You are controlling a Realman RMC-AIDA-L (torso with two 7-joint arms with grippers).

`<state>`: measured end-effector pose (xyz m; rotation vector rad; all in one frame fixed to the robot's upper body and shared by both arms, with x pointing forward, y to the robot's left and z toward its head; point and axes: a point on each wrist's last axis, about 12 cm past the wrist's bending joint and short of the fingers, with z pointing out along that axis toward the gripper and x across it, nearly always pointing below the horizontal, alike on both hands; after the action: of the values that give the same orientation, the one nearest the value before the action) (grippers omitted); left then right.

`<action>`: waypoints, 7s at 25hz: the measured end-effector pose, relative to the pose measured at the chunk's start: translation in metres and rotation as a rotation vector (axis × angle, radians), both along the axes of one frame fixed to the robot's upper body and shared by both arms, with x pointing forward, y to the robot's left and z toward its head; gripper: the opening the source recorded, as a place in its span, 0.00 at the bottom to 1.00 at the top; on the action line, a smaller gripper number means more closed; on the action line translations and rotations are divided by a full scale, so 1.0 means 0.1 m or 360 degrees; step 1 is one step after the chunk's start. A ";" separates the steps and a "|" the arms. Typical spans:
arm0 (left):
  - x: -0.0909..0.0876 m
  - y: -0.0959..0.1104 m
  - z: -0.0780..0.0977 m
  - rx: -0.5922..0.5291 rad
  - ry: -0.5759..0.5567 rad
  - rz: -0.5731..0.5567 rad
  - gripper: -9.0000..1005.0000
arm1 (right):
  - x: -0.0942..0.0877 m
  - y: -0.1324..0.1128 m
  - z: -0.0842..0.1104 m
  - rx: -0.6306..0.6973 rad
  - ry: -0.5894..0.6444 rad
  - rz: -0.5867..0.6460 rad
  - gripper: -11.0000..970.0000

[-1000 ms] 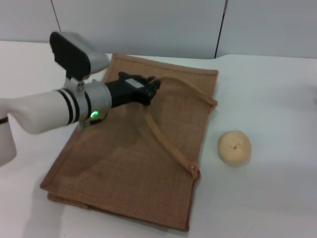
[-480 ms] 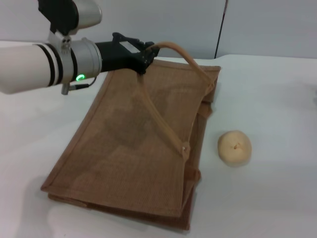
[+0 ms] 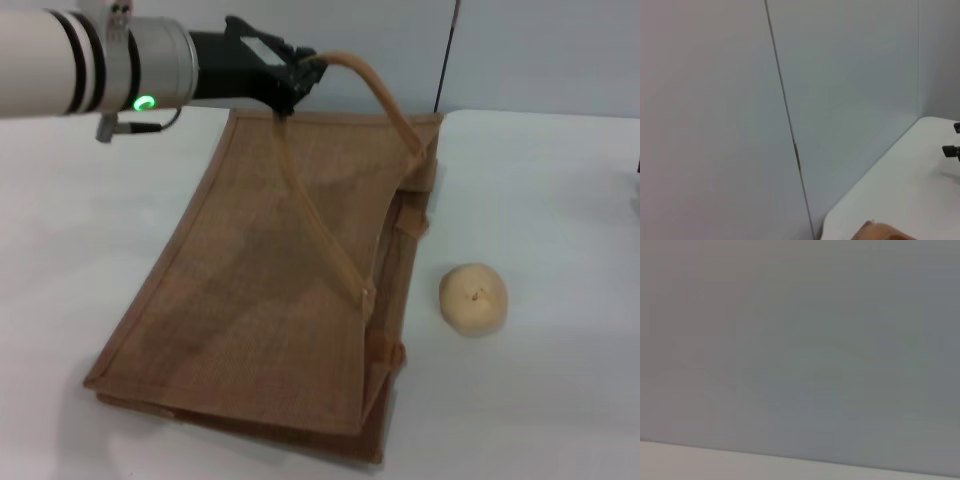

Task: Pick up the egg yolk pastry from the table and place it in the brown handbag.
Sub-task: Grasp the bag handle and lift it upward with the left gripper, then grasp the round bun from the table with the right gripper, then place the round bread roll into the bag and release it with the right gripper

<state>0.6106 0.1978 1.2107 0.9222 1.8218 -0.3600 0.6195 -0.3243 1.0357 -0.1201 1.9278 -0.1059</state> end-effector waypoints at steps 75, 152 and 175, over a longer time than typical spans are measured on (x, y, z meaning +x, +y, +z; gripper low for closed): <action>-0.46 0.11 1.06 0.0344 -0.0181 0.0009 0.13 | -0.44 0.67 0.32 0.0340 0.0698 0.1408 0.91; -0.36 -0.60 1.41 0.0354 -0.0378 -0.0291 0.13 | 0.07 1.37 1.04 0.0307 0.0486 0.1724 0.46; -0.31 -0.40 1.33 0.0337 -0.0339 -0.0177 0.13 | 0.13 1.34 0.93 0.0335 0.0591 0.1608 0.88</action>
<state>0.5798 0.1577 1.3433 1.1660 1.6375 -0.1322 0.6323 -0.1898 1.1288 -0.9990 2.0053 0.8360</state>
